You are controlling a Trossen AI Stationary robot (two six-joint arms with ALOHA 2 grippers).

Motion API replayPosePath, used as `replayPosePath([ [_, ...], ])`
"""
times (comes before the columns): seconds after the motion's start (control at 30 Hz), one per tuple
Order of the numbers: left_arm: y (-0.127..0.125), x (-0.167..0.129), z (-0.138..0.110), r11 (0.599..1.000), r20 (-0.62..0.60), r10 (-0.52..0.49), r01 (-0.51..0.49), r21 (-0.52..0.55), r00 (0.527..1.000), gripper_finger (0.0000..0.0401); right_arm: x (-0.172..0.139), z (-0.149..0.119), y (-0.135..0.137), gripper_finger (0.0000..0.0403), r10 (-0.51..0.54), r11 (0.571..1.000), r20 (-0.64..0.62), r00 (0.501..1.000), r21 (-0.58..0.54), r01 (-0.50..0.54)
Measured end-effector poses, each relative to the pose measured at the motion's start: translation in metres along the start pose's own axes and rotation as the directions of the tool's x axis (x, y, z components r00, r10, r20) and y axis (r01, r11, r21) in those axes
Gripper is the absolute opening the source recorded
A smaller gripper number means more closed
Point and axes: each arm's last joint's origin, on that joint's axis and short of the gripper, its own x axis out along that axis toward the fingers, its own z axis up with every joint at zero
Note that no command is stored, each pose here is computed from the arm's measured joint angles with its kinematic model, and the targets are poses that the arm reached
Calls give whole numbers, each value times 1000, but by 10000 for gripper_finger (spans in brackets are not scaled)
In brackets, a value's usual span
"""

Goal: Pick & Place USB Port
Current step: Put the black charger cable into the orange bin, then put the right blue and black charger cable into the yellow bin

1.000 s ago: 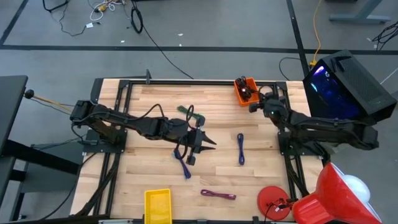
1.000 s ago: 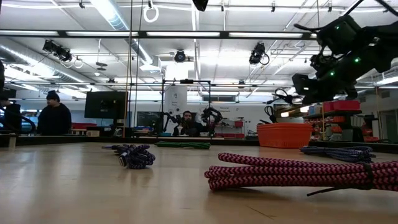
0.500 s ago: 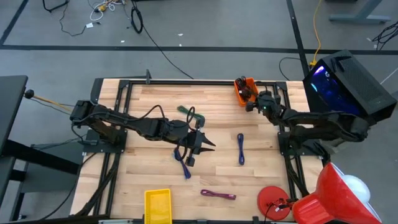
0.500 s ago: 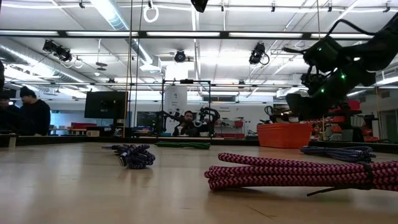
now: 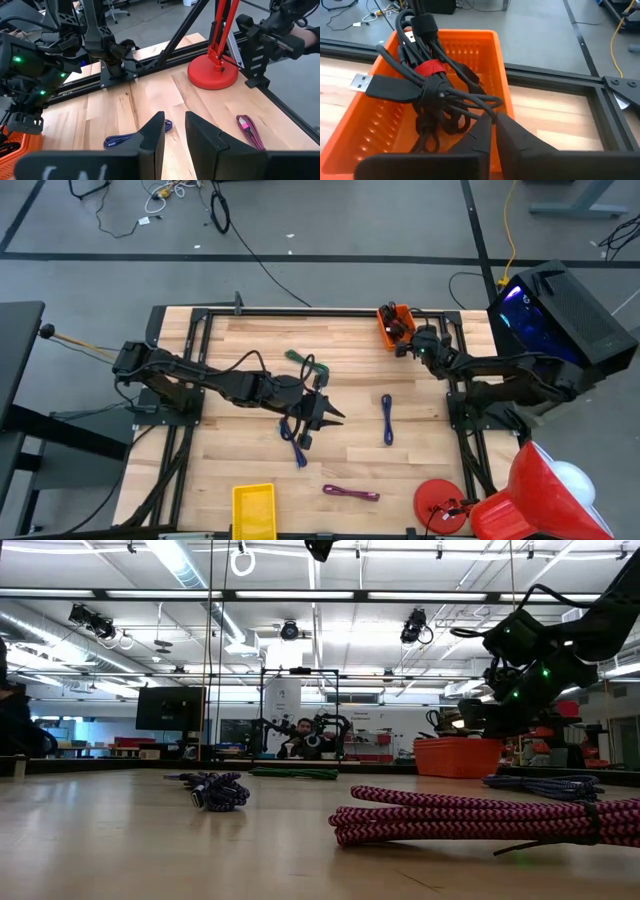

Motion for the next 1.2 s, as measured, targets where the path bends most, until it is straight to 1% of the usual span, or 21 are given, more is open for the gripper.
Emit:
replayPosePath([
  [0.1,0,0,0,1000,0,0,0,-1,1000,83,0,2,1,41,17,1000,13,1000,14,-17],
  [0.37,0,0,0,1000,0,0,0,-1,1000,83,0,9,4,70,61,998,72,996,9,-62],
  [0.47,0,0,0,1000,-4,0,0,-1,1000,83,-1,12,6,84,82,997,98,992,-12,-81],
  [0.53,0,0,-1,1000,-11,-2,2,-3,1000,83,-1,13,6,94,83,996,107,991,-31,-80],
  [0.73,0,0,-2,1000,-21,-4,3,-20,1000,83,2,13,2,116,63,998,92,994,-35,-60],
  [0.83,0,0,-2,1000,-21,-4,3,-19,1000,83,1,14,4,124,104,994,96,990,-29,-102],
  [0.9,0,0,-2,1000,-24,-4,4,-19,1000,83,1,17,7,128,174,985,108,979,-18,-173],
  [0.97,0,0,-4,1000,-36,-5,4,-19,999,83,-1,20,10,132,266,964,118,957,-24,-266],
  [1.03,0,0,-6,1000,-60,7,-8,-17,998,83,-2,21,14,134,381,925,110,918,-43,-378],
  [1.1,0,0,-8,999,-85,28,-29,-14,996,83,-6,20,21,135,502,865,80,861,-63,-498],
  [1.2,1,-1,-11,998,-123,59,-60,-9,991,83,-16,15,33,135,649,758,23,760,-107,-644],
])
